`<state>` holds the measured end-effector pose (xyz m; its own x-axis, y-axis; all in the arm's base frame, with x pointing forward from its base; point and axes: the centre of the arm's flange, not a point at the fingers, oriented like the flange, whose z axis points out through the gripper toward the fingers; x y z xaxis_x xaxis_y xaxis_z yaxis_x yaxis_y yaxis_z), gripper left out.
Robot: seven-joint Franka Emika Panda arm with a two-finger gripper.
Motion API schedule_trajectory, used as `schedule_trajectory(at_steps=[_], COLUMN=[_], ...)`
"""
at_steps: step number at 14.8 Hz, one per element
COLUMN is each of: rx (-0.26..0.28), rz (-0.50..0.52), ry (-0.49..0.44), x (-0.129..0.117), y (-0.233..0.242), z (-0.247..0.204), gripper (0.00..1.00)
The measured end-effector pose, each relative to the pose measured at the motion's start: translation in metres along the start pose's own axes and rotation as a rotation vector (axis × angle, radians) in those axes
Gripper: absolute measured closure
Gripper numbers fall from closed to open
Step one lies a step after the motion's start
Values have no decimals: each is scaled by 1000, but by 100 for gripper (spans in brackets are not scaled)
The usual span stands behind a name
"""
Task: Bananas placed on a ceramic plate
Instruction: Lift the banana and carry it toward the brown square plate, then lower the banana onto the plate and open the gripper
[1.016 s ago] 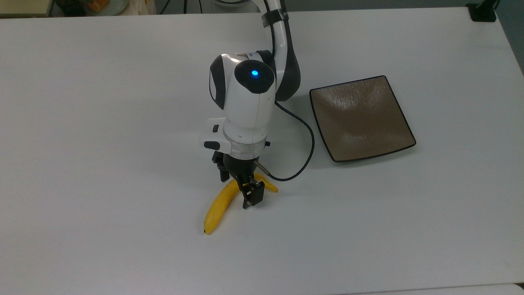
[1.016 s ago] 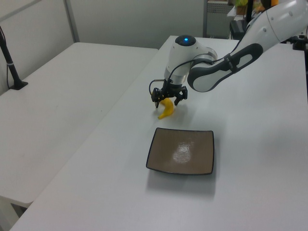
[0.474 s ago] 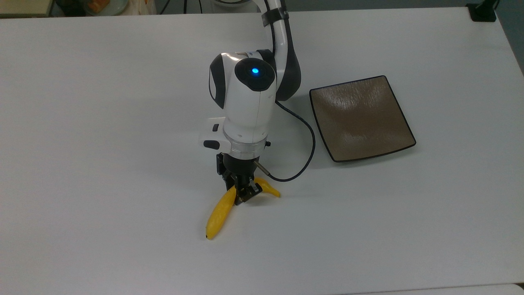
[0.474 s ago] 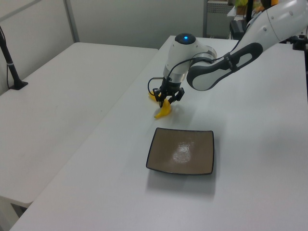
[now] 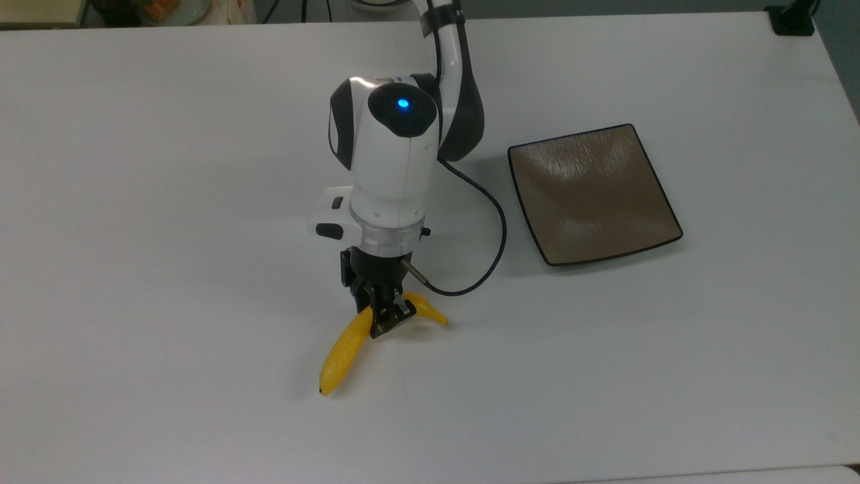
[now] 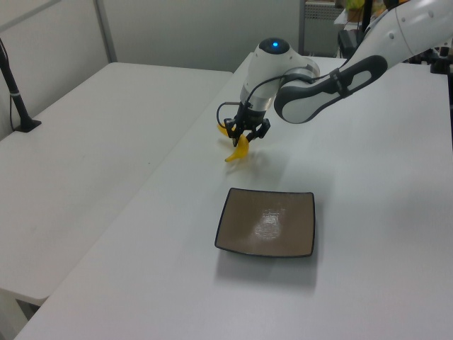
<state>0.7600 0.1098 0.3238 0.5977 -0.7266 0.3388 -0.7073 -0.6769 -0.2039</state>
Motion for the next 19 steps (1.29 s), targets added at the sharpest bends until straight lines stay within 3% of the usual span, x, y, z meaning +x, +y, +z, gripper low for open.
schedule_trajectory(at_steps=[5, 9, 13, 15, 19], rx=[-113, -112, -111, -122, -79], rz=[-157, -217, -285, -325, -326], ry=[-83, -116, -171, -208, -226], x=[-2, -13, -64, -101, -148], y=[3, 8, 11, 1, -22], z=[-47, -79, -115, -131, -163], gripper=[68, 68, 68, 68, 68])
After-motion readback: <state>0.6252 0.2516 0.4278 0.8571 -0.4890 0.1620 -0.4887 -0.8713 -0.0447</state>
